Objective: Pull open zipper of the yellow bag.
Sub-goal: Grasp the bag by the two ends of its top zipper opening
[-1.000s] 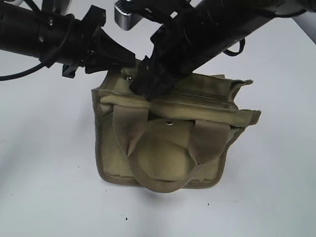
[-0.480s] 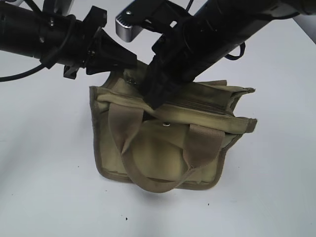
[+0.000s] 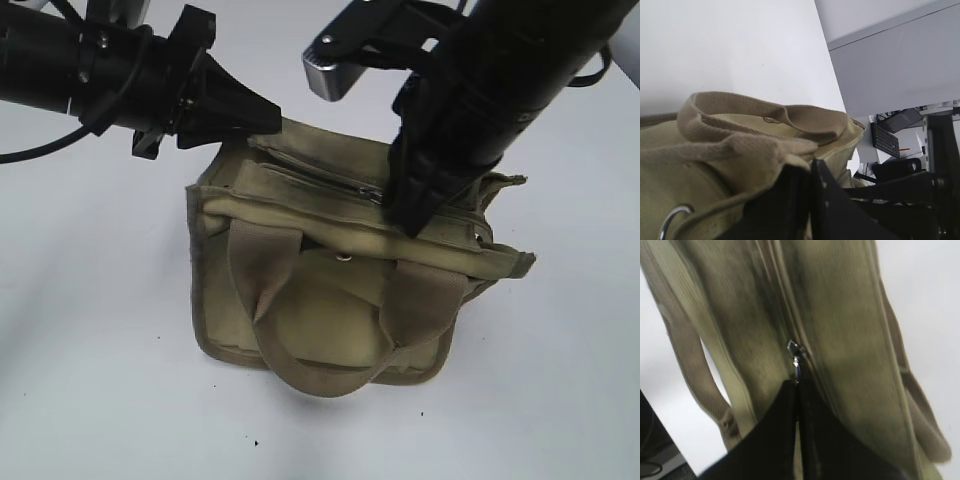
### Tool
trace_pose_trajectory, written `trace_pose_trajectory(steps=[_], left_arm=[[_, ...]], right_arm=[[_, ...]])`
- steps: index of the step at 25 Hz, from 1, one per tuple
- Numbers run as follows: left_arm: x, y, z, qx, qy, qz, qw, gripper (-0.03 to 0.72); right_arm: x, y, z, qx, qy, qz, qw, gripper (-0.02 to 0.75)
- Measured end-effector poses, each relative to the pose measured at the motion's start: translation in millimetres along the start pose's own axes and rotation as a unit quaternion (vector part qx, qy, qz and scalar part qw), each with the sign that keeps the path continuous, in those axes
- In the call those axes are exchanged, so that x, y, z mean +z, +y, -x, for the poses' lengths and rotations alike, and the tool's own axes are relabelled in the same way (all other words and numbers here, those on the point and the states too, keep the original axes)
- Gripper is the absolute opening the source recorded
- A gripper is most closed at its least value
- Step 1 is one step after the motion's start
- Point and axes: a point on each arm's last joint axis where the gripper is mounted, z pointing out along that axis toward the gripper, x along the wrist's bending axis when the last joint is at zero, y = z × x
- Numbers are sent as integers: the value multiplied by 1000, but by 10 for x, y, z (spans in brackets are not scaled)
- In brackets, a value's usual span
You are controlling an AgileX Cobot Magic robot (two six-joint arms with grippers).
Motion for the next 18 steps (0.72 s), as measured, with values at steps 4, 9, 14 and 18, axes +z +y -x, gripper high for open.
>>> trace_pose_trajectory(steps=[4,9,14,18], left_arm=[[0,0,1,0,0,0,1000,28],[0,-1,3,-1,-2,-1,1000,28],[-2,3,0,-1,-1,1,1000,28],[-2,3,0,-1,-1,1,1000,28]], right_arm=[[-95,-168,-11,41,-7,-82,996,2],[-133,-321,54,112,-16,-141,984,2],[-160,-450,207,178,-26,-152,972,2],[-164,-480,234,203,-21,-151,967,2]])
